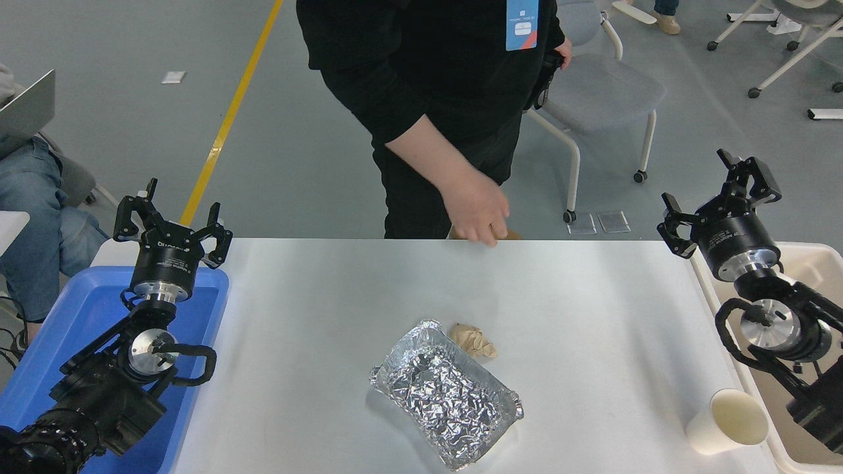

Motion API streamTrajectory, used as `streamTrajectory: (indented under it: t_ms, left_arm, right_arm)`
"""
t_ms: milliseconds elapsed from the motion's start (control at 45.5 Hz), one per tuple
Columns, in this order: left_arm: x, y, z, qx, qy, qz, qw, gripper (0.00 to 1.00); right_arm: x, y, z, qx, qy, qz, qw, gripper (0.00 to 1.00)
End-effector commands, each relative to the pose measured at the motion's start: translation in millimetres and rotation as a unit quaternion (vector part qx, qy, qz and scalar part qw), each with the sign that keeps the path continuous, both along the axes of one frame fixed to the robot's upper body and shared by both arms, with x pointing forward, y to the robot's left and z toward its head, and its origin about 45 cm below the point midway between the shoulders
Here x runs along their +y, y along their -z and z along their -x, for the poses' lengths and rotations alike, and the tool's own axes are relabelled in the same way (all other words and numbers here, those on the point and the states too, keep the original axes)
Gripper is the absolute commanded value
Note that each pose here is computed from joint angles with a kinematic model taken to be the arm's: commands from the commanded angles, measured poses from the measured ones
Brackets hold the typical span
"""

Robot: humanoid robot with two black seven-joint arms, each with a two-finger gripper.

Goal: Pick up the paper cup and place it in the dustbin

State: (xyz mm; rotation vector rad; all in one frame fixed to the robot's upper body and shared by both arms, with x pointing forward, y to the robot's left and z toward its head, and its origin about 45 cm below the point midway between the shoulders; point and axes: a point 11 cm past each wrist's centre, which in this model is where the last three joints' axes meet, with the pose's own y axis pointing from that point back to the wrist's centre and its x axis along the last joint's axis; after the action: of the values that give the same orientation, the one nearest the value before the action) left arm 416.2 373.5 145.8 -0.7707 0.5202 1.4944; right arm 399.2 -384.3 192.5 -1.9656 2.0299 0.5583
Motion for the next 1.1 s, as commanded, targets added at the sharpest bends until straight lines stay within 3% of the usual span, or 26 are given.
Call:
streamTrajectory:
  t_ms: [0,857,1077]
  left_arm:
    - [0,0,-0.2,-0.001,-0.001,0.001,1.000,0.99]
    - [0,0,-0.1,0.001,0.000,0.000,1.000,0.99]
    - [0,0,-0.2,0.000,0.000,0.000,1.000,0.99]
  right_arm:
    - [1,0,0,0.000,0.000,-0.001,1.000,1.00]
    - [8,-3,-6,-0.004,-0.012,-0.003,1.000,1.00]
    - [18,-1,-17,0.014,-0.046,0.048,0.998,1.00]
